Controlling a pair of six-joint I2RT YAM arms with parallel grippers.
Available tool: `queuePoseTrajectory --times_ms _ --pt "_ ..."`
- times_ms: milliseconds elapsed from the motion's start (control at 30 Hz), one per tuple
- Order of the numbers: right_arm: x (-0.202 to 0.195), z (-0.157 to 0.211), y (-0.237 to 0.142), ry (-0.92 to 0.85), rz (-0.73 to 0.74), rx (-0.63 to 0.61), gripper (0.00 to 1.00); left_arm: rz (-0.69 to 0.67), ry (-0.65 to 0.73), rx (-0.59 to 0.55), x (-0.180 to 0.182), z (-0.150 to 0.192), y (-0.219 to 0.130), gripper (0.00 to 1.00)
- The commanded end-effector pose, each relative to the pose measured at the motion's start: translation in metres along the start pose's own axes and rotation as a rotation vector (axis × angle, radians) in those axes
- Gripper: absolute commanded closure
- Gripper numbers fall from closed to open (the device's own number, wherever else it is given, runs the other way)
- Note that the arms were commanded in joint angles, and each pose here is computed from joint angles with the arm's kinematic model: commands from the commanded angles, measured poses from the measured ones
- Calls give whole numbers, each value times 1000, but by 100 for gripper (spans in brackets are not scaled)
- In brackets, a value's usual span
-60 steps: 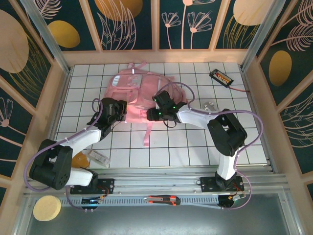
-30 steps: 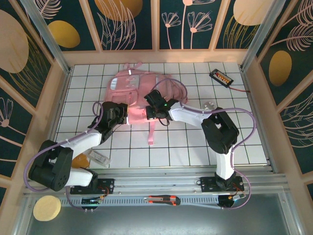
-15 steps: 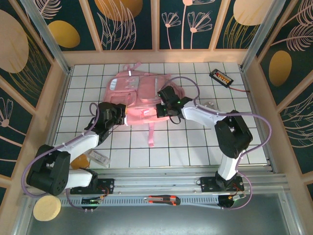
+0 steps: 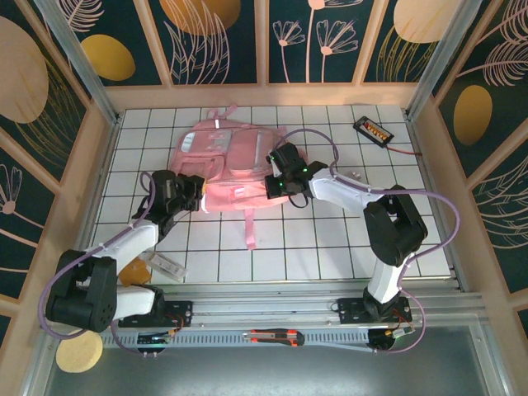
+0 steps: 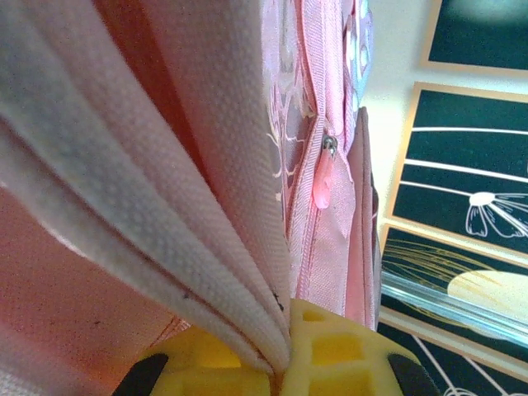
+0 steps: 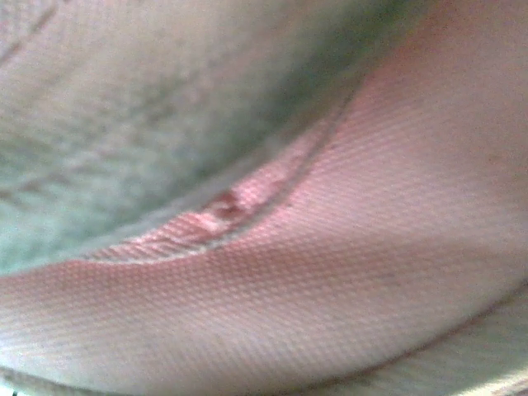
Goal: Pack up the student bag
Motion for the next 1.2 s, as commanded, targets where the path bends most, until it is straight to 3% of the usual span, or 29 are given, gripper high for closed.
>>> queuePoseTrajectory --times_ms 0,267,433,567,633,733,933,1167 --pt "-33 -26 -26 44 134 -104 100 -15 75 -55 -2 -27 -6 100" --pt "-15 -23 -32 27 44 -82 100 -64 162 -25 0 -56 13 100" --pt "15 -4 -22 2 -40 -5 100 -15 215 63 -18 -67 44 98" --pt "36 0 -13 22 -92 37 100 5 211 54 -27 -68 39 52" --pt "42 -3 -12 41 -117 43 100 0 194 54 -24 -63 29 37" --pt "50 -10 -11 45 -143 52 100 21 117 58 -11 -47 10 26" --pt "62 -13 -7 25 -176 83 100 102 3 50 -10 -19 -19 26" --pt "77 -6 -5 -4 -198 100 100 172 -56 127 -31 27 9 35"
Point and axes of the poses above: each hand's point on the last joint's axis, 136 mm out from that joint toward the fingers, its own y axis out along the fingers, its own x axis along the line the jaws close on, z = x × y, the point moved 5 cm from there along -y, back along the fingers, and after that the axes turned 15 degrees about y, right-handed, at the moved point
